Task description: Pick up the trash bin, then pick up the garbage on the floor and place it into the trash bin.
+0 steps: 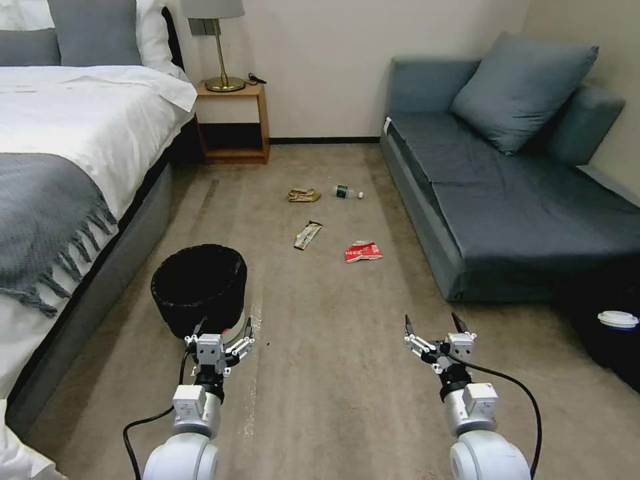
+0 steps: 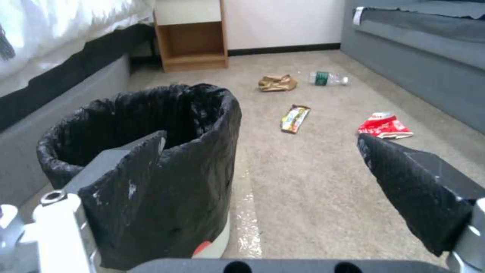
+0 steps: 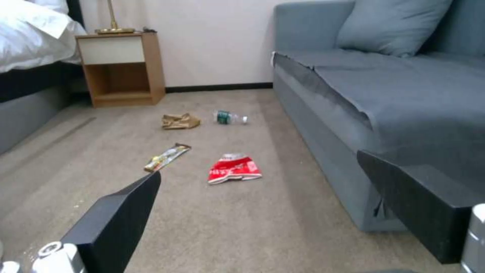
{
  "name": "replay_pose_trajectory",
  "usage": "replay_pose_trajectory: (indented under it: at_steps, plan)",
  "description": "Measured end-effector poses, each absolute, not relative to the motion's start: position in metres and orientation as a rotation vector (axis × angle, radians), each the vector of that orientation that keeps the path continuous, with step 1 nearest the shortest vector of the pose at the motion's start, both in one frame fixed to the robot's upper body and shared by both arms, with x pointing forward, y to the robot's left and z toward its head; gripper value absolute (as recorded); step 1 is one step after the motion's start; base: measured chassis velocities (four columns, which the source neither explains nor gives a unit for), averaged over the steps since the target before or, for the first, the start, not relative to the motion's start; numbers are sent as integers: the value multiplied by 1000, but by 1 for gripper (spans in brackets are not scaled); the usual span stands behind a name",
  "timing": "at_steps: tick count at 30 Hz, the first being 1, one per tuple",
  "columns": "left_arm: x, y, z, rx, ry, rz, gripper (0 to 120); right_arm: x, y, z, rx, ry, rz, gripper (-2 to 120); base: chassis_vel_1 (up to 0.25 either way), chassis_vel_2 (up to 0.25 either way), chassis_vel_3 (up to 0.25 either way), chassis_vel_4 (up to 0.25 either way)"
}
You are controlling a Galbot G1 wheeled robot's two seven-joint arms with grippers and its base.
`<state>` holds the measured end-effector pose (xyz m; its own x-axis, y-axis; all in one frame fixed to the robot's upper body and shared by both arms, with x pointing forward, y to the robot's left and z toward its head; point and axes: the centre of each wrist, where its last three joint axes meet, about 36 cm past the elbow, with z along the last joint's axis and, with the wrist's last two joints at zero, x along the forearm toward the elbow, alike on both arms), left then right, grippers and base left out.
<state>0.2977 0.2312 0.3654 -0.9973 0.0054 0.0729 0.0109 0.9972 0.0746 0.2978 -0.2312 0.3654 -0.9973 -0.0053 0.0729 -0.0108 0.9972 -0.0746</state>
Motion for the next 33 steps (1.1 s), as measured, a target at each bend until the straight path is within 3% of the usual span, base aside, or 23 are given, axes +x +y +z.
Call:
replay_pose_trajectory:
  at_steps: [33]
  plan:
    - [298,231,365,-12,-3067,-115,100,298,-231,365,12,-3067,115,100,0,0,0,0]
